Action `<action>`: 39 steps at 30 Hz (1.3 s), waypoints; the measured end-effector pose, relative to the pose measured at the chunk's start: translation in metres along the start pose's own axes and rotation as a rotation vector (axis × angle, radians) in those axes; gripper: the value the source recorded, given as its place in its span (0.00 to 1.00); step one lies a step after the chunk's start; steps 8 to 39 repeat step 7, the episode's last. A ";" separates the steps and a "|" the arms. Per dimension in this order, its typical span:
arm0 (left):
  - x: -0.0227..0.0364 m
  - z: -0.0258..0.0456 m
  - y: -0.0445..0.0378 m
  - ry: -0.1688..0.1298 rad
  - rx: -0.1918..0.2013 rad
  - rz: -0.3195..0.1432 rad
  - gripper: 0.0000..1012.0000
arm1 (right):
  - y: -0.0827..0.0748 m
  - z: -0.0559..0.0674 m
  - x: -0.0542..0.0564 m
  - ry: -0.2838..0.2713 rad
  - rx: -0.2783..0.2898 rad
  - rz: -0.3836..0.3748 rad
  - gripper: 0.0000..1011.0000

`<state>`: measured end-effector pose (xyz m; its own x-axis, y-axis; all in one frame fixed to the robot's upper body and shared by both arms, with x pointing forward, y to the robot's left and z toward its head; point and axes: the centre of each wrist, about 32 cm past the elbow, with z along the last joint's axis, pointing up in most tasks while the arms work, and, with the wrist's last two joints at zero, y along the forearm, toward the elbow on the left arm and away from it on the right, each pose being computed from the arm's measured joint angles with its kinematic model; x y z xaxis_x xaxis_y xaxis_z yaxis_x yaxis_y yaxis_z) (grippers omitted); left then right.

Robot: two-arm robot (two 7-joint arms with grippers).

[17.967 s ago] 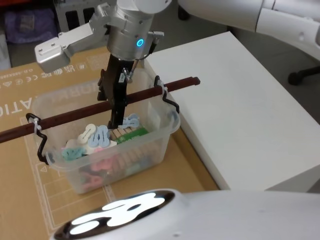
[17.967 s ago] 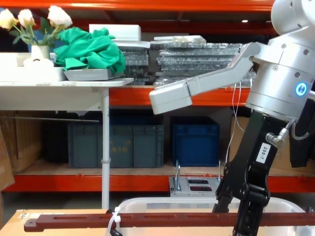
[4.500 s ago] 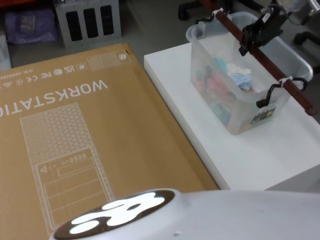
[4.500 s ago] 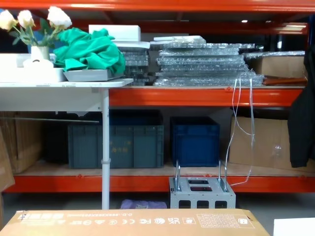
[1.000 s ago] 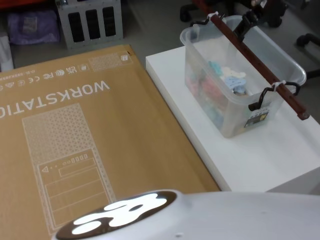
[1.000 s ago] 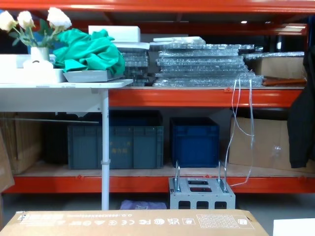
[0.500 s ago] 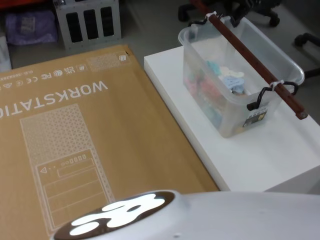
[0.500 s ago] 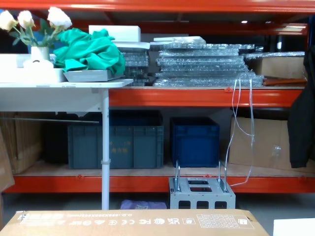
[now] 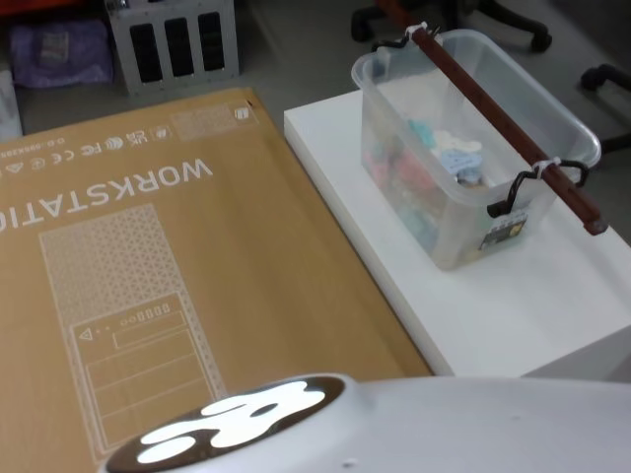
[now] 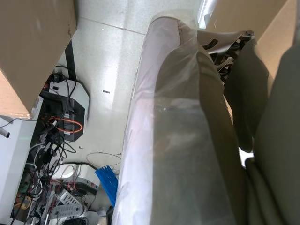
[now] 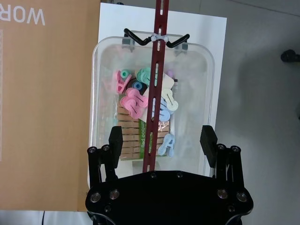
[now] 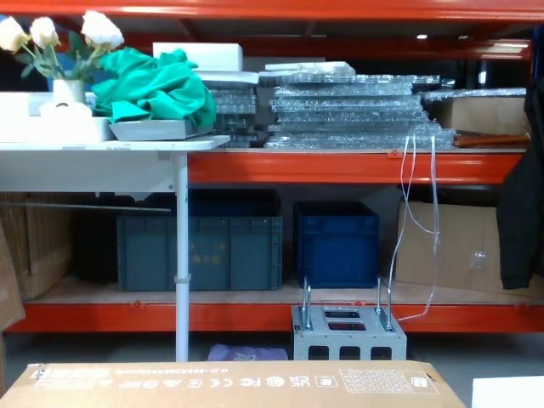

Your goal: Use one hand to grasp the basket and place it at the designated location.

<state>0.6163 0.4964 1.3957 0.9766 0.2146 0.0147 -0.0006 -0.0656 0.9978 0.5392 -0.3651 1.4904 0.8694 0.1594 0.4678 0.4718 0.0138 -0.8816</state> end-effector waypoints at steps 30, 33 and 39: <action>0.0000 0.0000 0.0000 0.000 0.000 0.000 0.00 | 0.000 0.000 0.000 0.000 -0.001 0.000 0.99; 0.0000 0.0000 0.0000 0.000 0.000 0.000 0.00 | 0.000 0.000 0.000 0.000 -0.001 0.000 0.99; 0.0000 0.0000 0.0000 0.000 0.000 0.000 0.00 | 0.000 0.000 0.000 0.000 -0.001 0.000 0.99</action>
